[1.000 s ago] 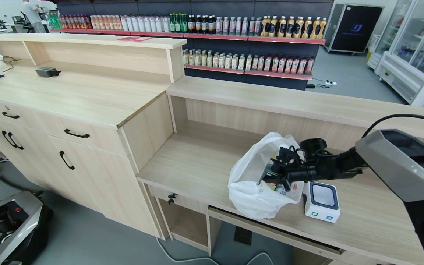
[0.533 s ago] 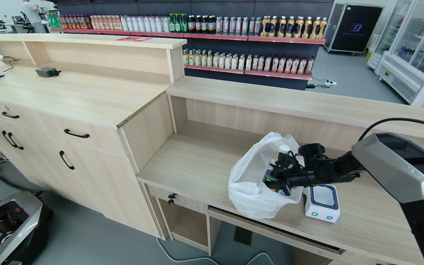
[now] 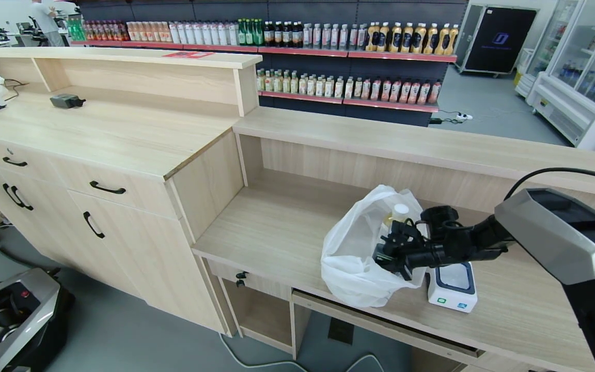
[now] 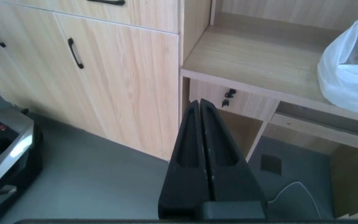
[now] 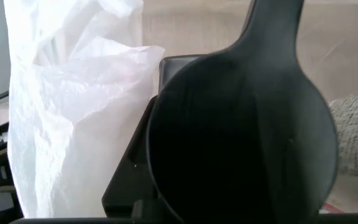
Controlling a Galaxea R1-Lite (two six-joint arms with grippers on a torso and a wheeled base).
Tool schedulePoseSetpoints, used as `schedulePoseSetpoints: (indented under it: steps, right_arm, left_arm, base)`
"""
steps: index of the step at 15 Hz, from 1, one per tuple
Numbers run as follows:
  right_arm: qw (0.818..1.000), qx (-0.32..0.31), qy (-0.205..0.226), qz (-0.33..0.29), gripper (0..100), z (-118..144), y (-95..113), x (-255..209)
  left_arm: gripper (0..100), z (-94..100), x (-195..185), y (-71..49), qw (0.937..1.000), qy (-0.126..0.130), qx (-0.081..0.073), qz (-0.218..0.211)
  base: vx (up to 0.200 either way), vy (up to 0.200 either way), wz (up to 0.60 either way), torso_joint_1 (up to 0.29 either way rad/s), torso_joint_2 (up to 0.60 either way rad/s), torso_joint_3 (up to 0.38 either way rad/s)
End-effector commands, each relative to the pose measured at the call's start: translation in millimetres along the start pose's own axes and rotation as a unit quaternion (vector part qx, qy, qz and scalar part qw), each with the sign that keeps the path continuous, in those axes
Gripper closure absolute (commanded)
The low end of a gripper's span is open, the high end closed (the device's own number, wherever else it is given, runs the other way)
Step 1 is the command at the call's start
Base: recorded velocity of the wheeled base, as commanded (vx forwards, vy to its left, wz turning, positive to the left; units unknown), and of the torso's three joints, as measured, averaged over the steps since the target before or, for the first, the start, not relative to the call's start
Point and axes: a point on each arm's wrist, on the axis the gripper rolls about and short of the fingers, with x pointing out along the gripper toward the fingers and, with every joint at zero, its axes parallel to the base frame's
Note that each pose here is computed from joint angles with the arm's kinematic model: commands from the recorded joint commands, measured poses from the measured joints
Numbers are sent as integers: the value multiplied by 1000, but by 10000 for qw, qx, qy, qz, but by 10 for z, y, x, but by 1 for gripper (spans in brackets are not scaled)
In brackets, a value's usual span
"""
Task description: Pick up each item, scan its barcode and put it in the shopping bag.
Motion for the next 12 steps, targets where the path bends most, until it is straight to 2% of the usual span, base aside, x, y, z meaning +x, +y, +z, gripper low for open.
schedulePoseSetpoints:
  steps: [1,2,7,10,12]
  right_arm:
    - [10000,47,36,14,100,-49,15,-20]
    - [10000,58,42,23,0,-54,22,-20]
    - [10000,-47,-30,-50,0,62,-15,-89]
    - [9992,-290,-189,-203,0,342,-69,-274]
    - [9991,-302,-174,-250,0,379,-60,-367]
  left_arm:
    - [100,0,0,0,10000,0,0,1]
    - [100,0,0,0,10000,0,0,1]
    - [100,0,0,0,10000,0,0,1]
    - [100,0,0,0,10000,0,0,1]
    - [100,0,0,0,10000,0,0,1]
  base:
    - [0,0,0,0,0,0]
    - [0,0,0,0,0,0]
    - [0,0,0,0,0,0]
    - [0,0,0,0,0,0]
    - [0,0,0,0,0,0]
